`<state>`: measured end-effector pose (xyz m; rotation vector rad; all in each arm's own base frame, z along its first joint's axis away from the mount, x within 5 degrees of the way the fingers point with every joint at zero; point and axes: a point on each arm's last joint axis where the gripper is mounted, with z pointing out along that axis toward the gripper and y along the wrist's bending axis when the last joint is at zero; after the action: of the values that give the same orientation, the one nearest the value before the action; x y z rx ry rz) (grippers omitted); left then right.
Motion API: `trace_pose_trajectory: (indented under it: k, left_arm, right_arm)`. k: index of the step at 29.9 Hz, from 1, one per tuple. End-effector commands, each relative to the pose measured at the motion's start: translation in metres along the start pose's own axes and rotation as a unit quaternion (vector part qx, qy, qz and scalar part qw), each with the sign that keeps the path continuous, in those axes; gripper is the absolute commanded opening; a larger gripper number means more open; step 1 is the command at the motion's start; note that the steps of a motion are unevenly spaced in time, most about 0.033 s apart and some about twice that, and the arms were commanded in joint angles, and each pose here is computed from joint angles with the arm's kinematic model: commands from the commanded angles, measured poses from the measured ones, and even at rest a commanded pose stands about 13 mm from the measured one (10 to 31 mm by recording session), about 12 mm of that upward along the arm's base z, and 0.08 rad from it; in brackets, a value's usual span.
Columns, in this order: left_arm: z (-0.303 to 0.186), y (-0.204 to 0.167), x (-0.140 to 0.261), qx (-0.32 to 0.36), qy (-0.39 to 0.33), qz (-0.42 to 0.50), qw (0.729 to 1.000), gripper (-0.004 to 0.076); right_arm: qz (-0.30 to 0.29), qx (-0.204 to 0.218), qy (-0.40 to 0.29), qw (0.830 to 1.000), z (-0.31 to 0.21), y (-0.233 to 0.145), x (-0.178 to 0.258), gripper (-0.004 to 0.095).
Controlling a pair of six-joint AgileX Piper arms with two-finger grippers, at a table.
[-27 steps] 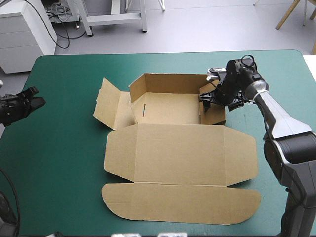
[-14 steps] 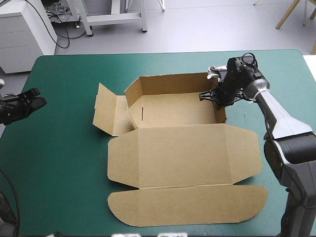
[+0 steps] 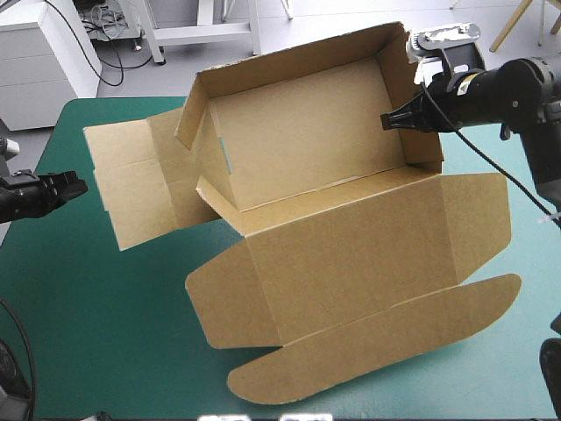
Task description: Fold the box
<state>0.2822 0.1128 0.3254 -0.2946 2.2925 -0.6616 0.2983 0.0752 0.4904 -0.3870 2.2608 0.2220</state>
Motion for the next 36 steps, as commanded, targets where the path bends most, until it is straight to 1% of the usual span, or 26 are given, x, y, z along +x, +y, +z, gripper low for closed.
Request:
trace_pose_trajectory:
  k: [1,2,5,6,7,9,11,13,17,18,20,25,30,34,36]
  left_arm:
    - [-0.015,-0.014,-0.004,0.002,-0.014,0.034,0.999,0.0293]
    - [-0.014,-0.013,-0.004,0.0,-0.013,0.034,0.999,0.0385]
    - [-0.014,-0.013,-0.004,0.002,-0.017,0.02,1.0,0.0622]
    - [-0.014,-0.013,-0.003,0.003,-0.015,0.022,1.0,0.0677]
    - [-0.014,-0.013,-0.003,0.004,-0.013,0.03,0.999,0.071]
    - [-0.013,-0.015,-0.001,0.015,0.0,0.064,0.998,0.0717]
    - [-0.011,-0.018,0.0,0.039,0.0,0.068,0.997,0.0708]
    - [-0.008,-0.024,-0.002,0.084,-0.019,0.07,0.994,0.0697]
    - [0.005,-0.044,0.002,0.223,-0.036,0.08,0.971,0.0671]
    - [0.01,-0.049,0.006,0.239,-0.033,0.084,0.967,0.0667]
    - [0.019,-0.055,0.013,0.247,-0.022,0.098,0.964,0.0667]
    - [0.026,-0.068,0.018,0.27,-0.008,0.112,0.956,0.0666]
    - [0.028,-0.08,0.017,0.296,-0.019,0.103,0.949,0.0666]
    - [0.028,-0.096,0.021,0.313,-0.013,0.122,0.942,0.0662]
    - [0.027,-0.105,0.023,0.323,-0.014,0.129,0.937,0.0662]
  right_arm:
    - [-0.012,-0.032,-0.076,0.997,-0.043,0.011,-0.007,0.0]
    - [-0.013,-0.034,-0.077,0.996,-0.043,0.011,-0.007,0.0]
    - [-0.01,-0.044,-0.082,0.996,-0.046,0.014,-0.007,0.0]
    - [-0.01,-0.046,-0.084,0.995,-0.046,0.014,-0.007,0.0]
    - [-0.009,-0.049,-0.085,0.995,-0.046,0.014,-0.008,0.0]
    - [-0.012,-0.058,-0.092,0.994,-0.047,0.016,-0.009,0.0]
    - [-0.013,-0.074,-0.098,0.992,-0.047,0.019,-0.01,0.0]
    - [-0.013,-0.092,-0.104,0.99,-0.047,0.022,-0.011,0.0]
    - [-0.008,-0.128,-0.1,0.987,-0.033,0.026,-0.014,0.0]
    - [-0.005,-0.134,-0.097,0.986,-0.029,0.026,-0.015,0.0]
    - [-0.001,-0.135,-0.091,0.987,-0.018,0.025,-0.017,0.0]
    - [0.003,-0.121,-0.092,0.988,0.002,0.019,-0.021,0.0]
    - [-0.003,-0.087,-0.089,0.992,0.017,0.011,-0.023,0.0]
    - [0.005,-0.049,-0.099,0.994,0.02,0.004,-0.025,0.0]
    - [0.009,-0.037,-0.1,0.994,0.02,0.002,-0.025,0.0]
